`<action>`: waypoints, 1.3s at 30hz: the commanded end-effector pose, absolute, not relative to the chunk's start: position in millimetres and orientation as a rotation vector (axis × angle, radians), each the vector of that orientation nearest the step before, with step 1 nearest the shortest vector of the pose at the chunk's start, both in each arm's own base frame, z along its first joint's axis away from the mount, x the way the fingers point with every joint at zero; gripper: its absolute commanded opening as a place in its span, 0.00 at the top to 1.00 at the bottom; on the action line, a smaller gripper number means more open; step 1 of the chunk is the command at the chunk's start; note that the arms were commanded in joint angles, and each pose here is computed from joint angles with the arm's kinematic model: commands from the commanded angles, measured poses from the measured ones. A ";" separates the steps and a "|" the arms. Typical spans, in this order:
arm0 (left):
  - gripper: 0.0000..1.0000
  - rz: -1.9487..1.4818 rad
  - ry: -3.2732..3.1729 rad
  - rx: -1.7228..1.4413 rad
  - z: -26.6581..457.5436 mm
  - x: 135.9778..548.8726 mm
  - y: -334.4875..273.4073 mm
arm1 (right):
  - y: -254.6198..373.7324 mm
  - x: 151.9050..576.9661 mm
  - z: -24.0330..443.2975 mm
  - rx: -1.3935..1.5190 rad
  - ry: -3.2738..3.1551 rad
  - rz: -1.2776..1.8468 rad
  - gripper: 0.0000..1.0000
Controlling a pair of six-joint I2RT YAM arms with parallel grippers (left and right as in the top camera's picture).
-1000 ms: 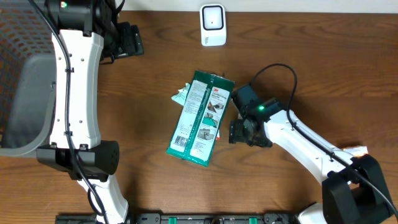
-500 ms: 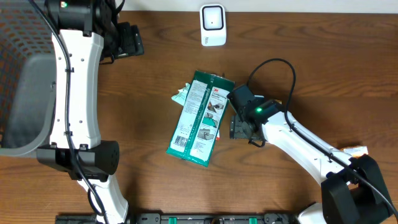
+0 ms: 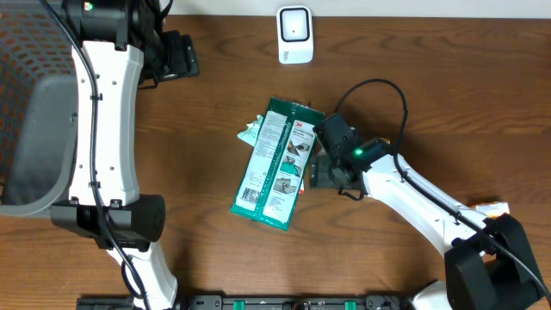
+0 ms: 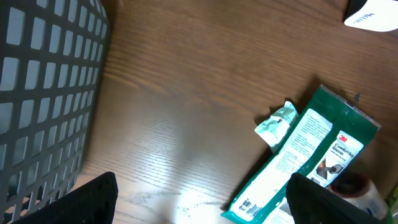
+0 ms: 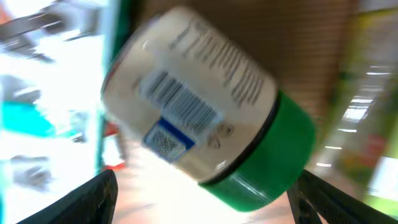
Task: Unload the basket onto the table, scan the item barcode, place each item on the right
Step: 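Grasp the green-lidded jar with the right gripper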
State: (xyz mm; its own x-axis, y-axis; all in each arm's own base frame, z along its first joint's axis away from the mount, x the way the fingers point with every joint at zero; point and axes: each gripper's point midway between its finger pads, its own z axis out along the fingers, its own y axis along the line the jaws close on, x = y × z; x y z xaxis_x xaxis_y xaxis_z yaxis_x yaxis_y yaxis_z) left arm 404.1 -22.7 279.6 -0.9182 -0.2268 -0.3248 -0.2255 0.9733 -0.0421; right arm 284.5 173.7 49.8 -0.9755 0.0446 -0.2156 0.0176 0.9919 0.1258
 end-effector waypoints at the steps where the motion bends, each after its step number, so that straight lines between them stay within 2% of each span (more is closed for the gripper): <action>1: 0.13 -0.007 2.775 -0.341 285.6 400.0 -22.1 | 197.3 268.5 50.0 -0.059 2.978 0.370 0.18; 14: 0.13 -0.007 2.775 -0.341 285.6 400.0 -22.1 | 188.9 280.5 82.7 -0.507 2.909 0.297 0.15; 21: 0.13 -0.007 2.775 -0.341 285.6 400.0 -22.1 | 138.6 319.1 86.6 -0.468 2.777 -0.142 0.15; 27: 0.13 -0.007 2.775 -0.341 285.6 400.0 -22.1 | 142.1 324.4 83.9 -0.659 2.723 -0.142 0.17; 32: 0.13 -0.007 2.775 -0.341 285.6 400.0 -22.1 | 152.9 311.0 75.2 -0.842 2.731 -0.015 0.28; 39: 0.13 -0.007 2.775 -0.341 285.6 400.0 -22.1 | 153.5 294.1 58.0 -1.026 2.724 0.057 0.31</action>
State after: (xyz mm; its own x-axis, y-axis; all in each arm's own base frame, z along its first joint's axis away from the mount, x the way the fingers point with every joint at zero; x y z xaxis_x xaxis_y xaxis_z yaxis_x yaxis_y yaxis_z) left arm 404.1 -22.7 279.6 -0.9182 -0.2268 -0.3248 -0.2255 0.9733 -0.0421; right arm 297.3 158.1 63.7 -0.7630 -0.6020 -0.2353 -0.6052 0.7933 -0.0669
